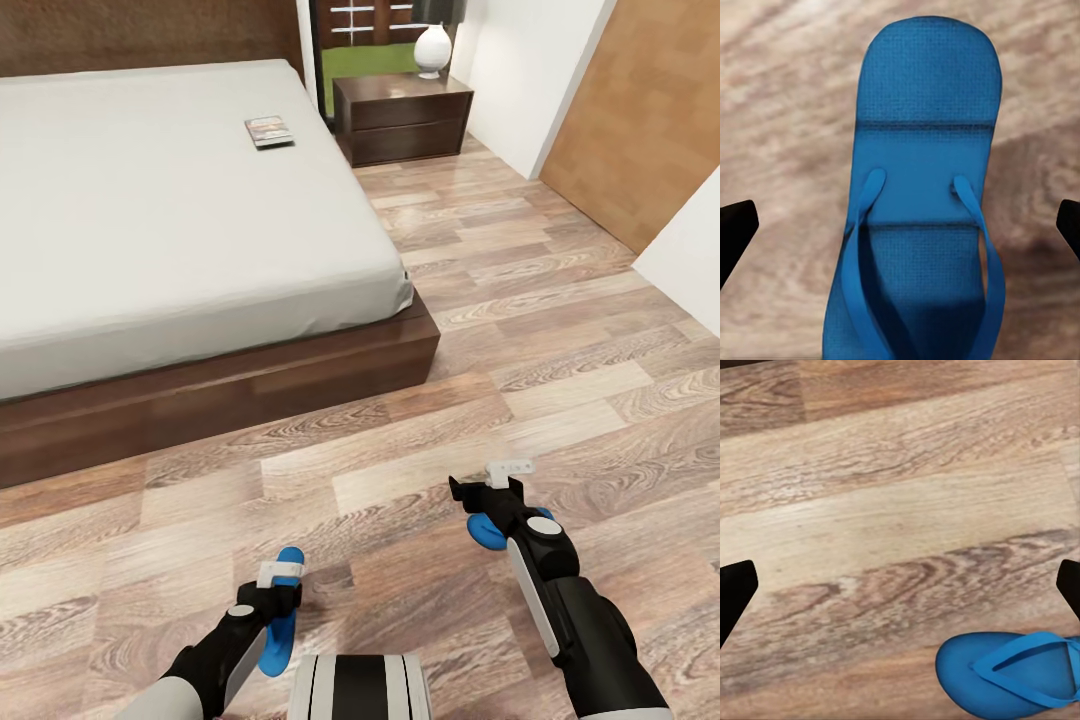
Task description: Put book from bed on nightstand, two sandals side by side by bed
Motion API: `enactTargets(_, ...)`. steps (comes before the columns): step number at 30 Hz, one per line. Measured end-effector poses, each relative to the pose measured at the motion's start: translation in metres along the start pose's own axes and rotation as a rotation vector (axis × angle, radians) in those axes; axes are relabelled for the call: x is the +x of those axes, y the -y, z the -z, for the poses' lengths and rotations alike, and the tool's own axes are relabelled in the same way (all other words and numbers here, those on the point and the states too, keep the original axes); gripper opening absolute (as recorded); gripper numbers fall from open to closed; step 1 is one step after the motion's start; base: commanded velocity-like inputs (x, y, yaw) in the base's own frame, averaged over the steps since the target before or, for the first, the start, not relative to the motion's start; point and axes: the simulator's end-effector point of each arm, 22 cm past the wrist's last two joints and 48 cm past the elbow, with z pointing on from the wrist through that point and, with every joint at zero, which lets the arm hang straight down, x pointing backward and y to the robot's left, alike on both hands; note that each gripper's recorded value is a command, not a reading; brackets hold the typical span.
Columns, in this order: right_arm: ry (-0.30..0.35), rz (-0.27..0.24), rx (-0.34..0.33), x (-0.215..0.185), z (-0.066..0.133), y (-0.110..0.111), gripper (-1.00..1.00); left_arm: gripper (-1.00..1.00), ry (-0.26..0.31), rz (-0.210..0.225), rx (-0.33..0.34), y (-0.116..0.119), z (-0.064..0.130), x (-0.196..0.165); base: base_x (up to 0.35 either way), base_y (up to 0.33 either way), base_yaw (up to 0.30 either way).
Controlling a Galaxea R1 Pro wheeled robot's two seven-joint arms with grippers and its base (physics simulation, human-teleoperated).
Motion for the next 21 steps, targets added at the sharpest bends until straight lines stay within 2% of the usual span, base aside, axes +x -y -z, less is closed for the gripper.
enactTargets(21, 0.0, 0.001, 0.001, 0.0, 0.0, 0.0005, 1.0, 1.0, -0.003, -0.002, -0.004, -0.0012, -0.0002, 0.0014, 0.0, 0.0, 0.0)
